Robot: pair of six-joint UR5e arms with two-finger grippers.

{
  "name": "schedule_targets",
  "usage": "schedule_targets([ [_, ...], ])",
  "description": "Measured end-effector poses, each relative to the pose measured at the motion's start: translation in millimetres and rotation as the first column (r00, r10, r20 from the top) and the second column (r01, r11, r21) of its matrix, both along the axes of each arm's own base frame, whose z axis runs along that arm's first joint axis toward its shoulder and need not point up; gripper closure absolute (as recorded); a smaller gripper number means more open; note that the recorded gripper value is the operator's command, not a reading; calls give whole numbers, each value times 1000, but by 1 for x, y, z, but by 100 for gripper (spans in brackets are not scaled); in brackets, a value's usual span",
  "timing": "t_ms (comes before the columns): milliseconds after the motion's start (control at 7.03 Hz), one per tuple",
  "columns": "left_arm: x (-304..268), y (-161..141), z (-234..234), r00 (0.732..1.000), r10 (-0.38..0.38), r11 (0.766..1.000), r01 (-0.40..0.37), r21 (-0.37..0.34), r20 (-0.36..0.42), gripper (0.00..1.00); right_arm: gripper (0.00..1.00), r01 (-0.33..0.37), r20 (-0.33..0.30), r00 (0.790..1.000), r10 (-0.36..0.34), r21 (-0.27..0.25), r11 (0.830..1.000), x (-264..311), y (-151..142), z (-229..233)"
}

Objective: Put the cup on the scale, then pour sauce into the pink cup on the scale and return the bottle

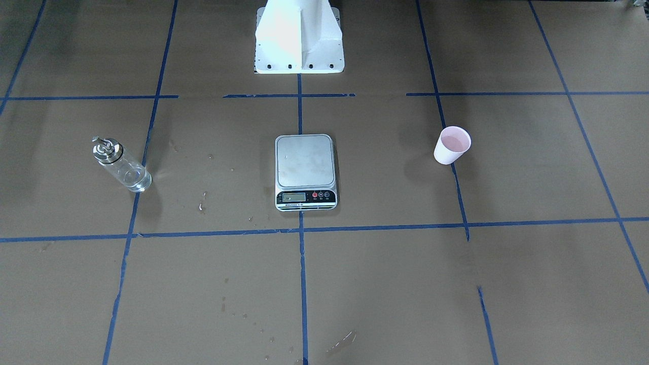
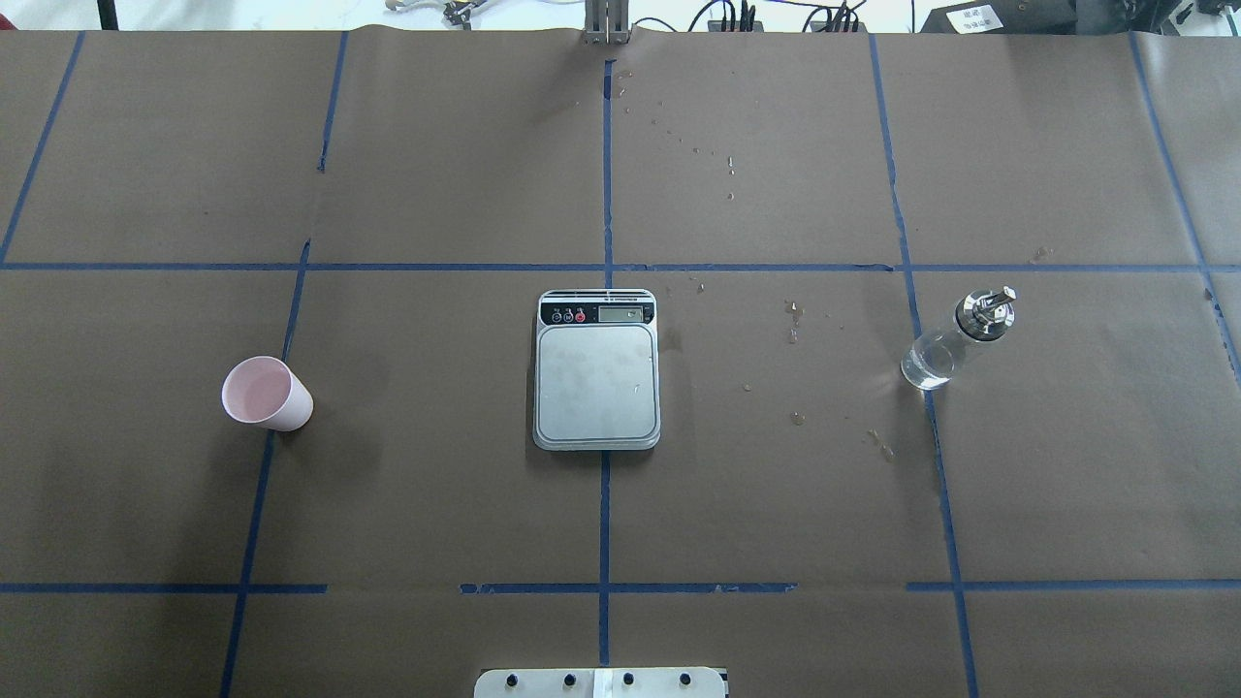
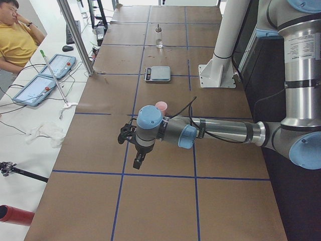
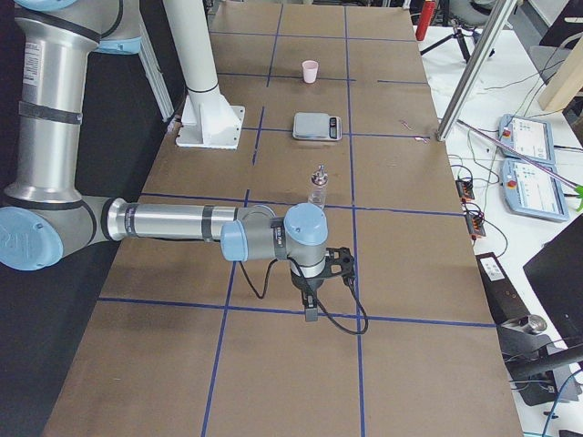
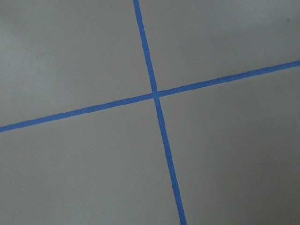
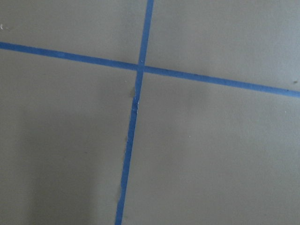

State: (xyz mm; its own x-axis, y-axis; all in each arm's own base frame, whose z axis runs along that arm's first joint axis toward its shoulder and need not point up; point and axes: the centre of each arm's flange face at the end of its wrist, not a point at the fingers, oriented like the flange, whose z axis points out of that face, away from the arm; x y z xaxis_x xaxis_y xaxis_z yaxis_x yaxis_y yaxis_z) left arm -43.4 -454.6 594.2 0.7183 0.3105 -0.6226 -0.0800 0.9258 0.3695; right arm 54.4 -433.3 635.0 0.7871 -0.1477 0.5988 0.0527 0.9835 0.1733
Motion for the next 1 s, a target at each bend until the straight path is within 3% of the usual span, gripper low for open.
schedule_targets([
  [285,9,-12,-28,1000,21,984,-19,179,-12,0,0,-7,7,1000,5,171,985,-1,-13,-28],
  [427,11,-18,-46,999,26,955,-20,294,-19,0,0,-9,13,1000,6,225,974,-1,-19,-36],
  [569,12,-26,-68,999,29,907,-16,420,-26,0,0,-8,21,1000,3,250,968,-2,-24,-42],
  [712,14,-36,-83,999,27,864,-3,503,-40,0,0,-11,43,999,0,252,968,-4,-27,-43],
  [996,22,-59,-101,991,-27,868,88,488,-130,0,0,-65,125,991,38,213,975,-10,-32,-57],
])
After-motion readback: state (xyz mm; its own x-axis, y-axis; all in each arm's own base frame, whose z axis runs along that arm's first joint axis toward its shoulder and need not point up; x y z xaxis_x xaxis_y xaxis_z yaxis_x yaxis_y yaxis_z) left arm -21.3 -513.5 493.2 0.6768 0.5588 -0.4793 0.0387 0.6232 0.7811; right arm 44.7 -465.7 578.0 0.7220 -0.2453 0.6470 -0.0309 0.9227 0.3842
